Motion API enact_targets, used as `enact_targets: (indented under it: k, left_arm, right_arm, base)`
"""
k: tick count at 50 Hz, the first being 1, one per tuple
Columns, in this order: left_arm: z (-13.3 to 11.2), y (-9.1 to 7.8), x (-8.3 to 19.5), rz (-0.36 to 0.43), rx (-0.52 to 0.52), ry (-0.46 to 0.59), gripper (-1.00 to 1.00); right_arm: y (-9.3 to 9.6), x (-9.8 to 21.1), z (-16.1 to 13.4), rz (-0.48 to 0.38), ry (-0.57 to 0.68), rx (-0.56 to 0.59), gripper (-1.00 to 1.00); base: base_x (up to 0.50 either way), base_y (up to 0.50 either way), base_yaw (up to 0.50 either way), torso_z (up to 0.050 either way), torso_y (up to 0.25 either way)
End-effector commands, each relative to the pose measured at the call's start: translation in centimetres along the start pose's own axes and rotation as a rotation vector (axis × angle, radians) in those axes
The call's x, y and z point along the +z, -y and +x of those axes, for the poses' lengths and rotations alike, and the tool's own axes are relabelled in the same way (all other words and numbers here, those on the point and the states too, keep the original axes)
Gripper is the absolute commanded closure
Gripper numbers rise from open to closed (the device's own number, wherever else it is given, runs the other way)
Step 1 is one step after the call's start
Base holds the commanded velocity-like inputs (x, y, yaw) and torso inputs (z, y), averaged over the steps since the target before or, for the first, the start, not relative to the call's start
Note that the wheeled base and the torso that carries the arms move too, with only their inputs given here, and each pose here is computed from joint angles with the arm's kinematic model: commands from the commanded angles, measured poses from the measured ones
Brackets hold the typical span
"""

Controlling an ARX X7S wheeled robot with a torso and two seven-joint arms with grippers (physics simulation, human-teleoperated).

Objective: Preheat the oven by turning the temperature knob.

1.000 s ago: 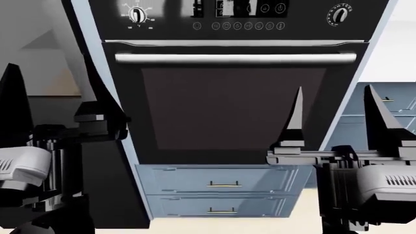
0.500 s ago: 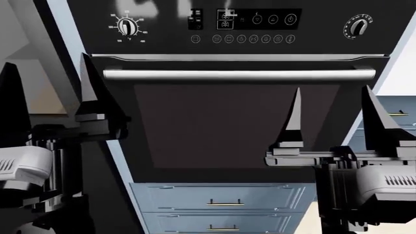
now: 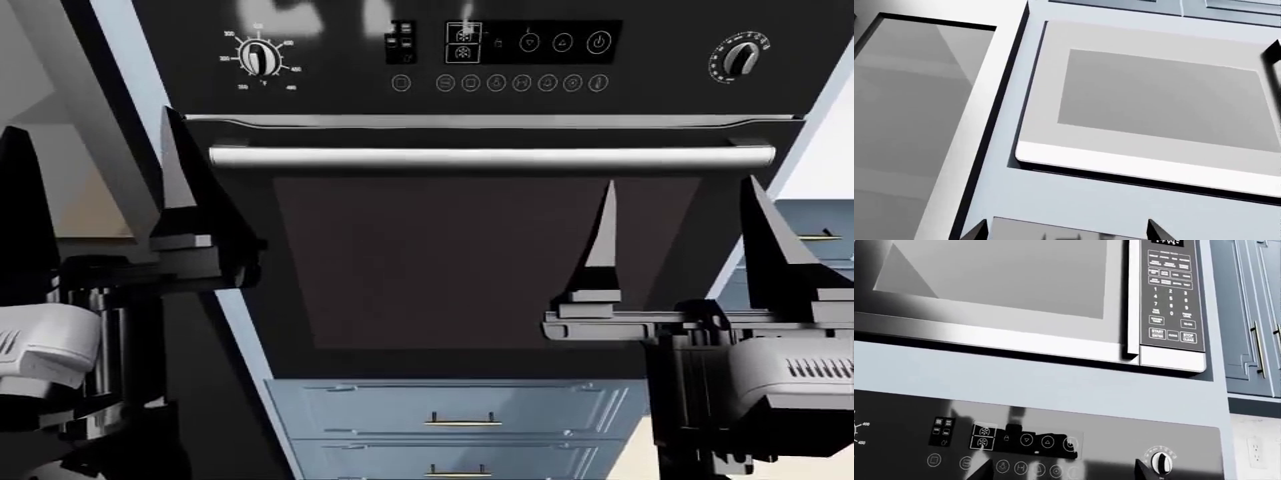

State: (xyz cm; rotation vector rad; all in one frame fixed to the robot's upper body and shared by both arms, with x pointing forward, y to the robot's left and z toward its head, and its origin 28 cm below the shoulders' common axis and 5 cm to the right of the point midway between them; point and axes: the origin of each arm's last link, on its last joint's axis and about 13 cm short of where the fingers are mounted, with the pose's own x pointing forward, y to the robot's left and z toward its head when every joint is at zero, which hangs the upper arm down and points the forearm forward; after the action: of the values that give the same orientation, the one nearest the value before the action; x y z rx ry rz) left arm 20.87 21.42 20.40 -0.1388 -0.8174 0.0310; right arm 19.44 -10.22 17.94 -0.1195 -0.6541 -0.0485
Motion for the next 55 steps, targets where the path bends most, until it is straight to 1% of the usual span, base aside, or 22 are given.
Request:
enact_targets:
  k: [1,17,26,30,34,36,39,40,41,43,44,45,46,48,52,55]
  left_arm:
    - [-0.1,0.0,0.1,0.0,-0.003,0.001,-1.0]
    - [-0.1,0.0,0.2,-0.002,-0.004,0.004,-1.0]
    - [-0.1,0.1,0.3,-0.003,-0.004,0.0,-1.0]
    - [0.1,0.2,1.0,-0.007,-0.009,0.002,-1.0]
    - [0.9,0.4,1.4,0.007,-0.021,-0.045,-1.0]
    - [1.4,0.5,1.6,0.011,-0.033,-0.102,-1.0]
    - [2.2,0.6,1.5,0.043,-0.049,-0.171,-1.0]
    - [2.4,0.6,1.5,0.071,-0.048,-0.17,-1.0]
    - [2.6,0.6,1.4,0.083,-0.043,-0.206,-1.0]
    - [2.9,0.6,1.4,0.112,-0.051,-0.224,-1.0]
    - [2.9,0.7,1.4,0.107,-0.051,-0.251,-1.0]
    - [2.9,0.7,1.3,0.119,-0.058,-0.254,-1.0]
    - [3.0,0.7,1.3,0.126,-0.055,-0.278,-1.0]
    - [3.1,0.8,1.2,0.13,-0.058,-0.297,-1.0]
    - [3.7,0.9,1.4,0.153,-0.072,-0.298,-1.0]
    - [4.2,1.1,1.6,0.188,-0.077,-0.321,-1.0]
  right_arm:
    - [0.0,0.1,-0.1,0.009,0.007,0.005,-1.0]
    - [0.0,0.1,0.0,0.009,0.001,0.002,-1.0]
    - [-0.1,0.1,-0.1,0.008,-0.002,0.005,-1.0]
    - [-0.1,0.2,-0.2,0.009,-0.004,0.006,-1.0]
    - [0.0,0.5,-0.2,0.013,-0.002,0.007,-1.0]
    - [0.0,0.7,-0.3,0.014,0.002,0.009,-1.0]
    - [-0.1,0.9,-0.4,0.013,0.002,0.017,-1.0]
    - [-0.1,1.0,-0.3,0.014,0.004,0.017,-1.0]
    - [-0.1,1.1,-0.3,0.014,0.007,0.018,-1.0]
    - [-0.1,1.2,-0.4,0.015,0.008,0.018,-1.0]
    - [-0.1,1.2,-0.4,0.015,0.01,0.018,-1.0]
    - [-0.1,1.2,-0.4,0.015,0.01,0.018,-1.0]
    - [-0.1,1.2,-0.4,0.015,0.01,0.019,-1.0]
    - [-0.1,1.2,-0.4,0.016,0.01,0.019,-1.0]
    - [-0.1,1.2,-0.4,0.016,0.008,0.021,-1.0]
    - [-0.1,1.3,-0.4,0.014,0.009,0.022,-1.0]
  base:
    - [0.05,0.0,0.0,0.0,0.0]
    - [0.18,0.0,0.0,0.0,0.0]
    - [0.0,0.0,0.0,0.0,0.001]
    - [0.0,0.0,0.0,0.0,0.0]
    - [0.0,0.0,0.0,0.0,0.0]
    - [0.0,0.0,0.0,0.0,0.0]
    - [0.0,0.0,0.0,0.0,0.0]
    - [0.0,0.0,0.0,0.0,0.0]
    - [0.0,0.0,0.0,0.0,0.0]
    - [0.0,0.0,0.0,0.0,0.0]
    - [0.0,0.0,0.0,0.0,0.0]
    - [0.0,0.0,0.0,0.0,0.0]
    - [0.0,0.0,0.0,0.0,0.0]
    - [0.0,0.0,0.0,0.0,0.0]
    - [0.0,0.0,0.0,0.0,0.0]
    - [0.0,0.0,0.0,0.0,0.0]
